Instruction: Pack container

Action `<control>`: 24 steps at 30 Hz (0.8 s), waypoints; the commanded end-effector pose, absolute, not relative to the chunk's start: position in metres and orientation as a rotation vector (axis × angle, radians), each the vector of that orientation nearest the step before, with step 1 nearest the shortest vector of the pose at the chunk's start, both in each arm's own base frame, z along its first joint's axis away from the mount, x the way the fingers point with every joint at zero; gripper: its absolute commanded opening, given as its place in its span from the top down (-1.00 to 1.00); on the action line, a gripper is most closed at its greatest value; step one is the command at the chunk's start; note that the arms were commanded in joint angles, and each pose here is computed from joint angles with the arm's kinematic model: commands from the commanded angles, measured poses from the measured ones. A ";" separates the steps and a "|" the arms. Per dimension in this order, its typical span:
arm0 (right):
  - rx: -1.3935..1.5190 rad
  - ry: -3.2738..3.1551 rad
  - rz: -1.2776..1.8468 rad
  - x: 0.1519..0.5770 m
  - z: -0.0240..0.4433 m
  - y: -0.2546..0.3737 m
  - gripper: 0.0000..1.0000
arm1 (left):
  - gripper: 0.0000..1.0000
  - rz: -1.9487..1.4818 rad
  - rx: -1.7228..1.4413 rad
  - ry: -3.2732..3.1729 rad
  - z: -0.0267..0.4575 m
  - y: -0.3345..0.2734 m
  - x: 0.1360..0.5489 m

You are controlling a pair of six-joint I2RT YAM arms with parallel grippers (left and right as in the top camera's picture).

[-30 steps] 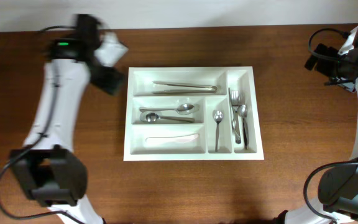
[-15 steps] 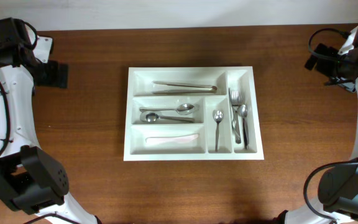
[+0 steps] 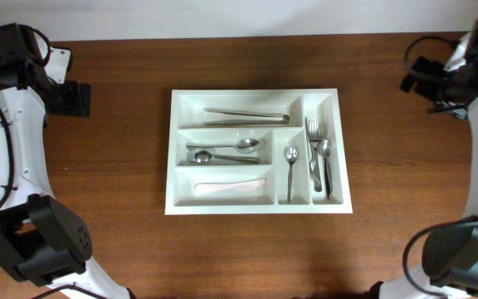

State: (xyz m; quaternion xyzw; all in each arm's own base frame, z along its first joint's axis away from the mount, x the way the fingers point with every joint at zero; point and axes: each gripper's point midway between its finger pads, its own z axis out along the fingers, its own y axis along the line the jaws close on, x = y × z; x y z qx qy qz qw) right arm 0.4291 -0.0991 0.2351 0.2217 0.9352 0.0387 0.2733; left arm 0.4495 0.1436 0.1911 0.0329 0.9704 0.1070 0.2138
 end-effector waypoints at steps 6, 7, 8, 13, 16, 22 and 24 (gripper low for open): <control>0.130 2.298 0.140 0.387 0.350 0.014 -0.97 | -0.98 0.291 0.062 2.660 0.203 0.145 0.450; 0.067 2.273 0.109 0.376 0.358 0.020 -0.97 | -0.98 0.291 0.062 2.660 0.203 0.145 0.450; 0.007 2.249 0.073 0.365 0.365 0.024 -0.97 | -0.98 0.291 0.062 2.660 0.203 0.145 0.450; -0.071 2.080 0.016 0.320 0.382 0.020 -0.97 | -0.98 0.291 0.062 2.660 0.203 0.145 0.450; -0.039 1.934 0.018 0.303 0.378 0.010 -0.97 | -0.98 0.291 0.062 2.660 0.203 0.145 0.450; -0.024 1.761 0.013 0.253 0.336 0.004 -0.97 | -0.98 0.290 0.062 2.660 0.203 0.145 0.450; -0.024 1.759 0.013 0.237 0.313 0.004 -0.97 | -0.98 0.291 0.062 2.660 0.203 0.145 0.450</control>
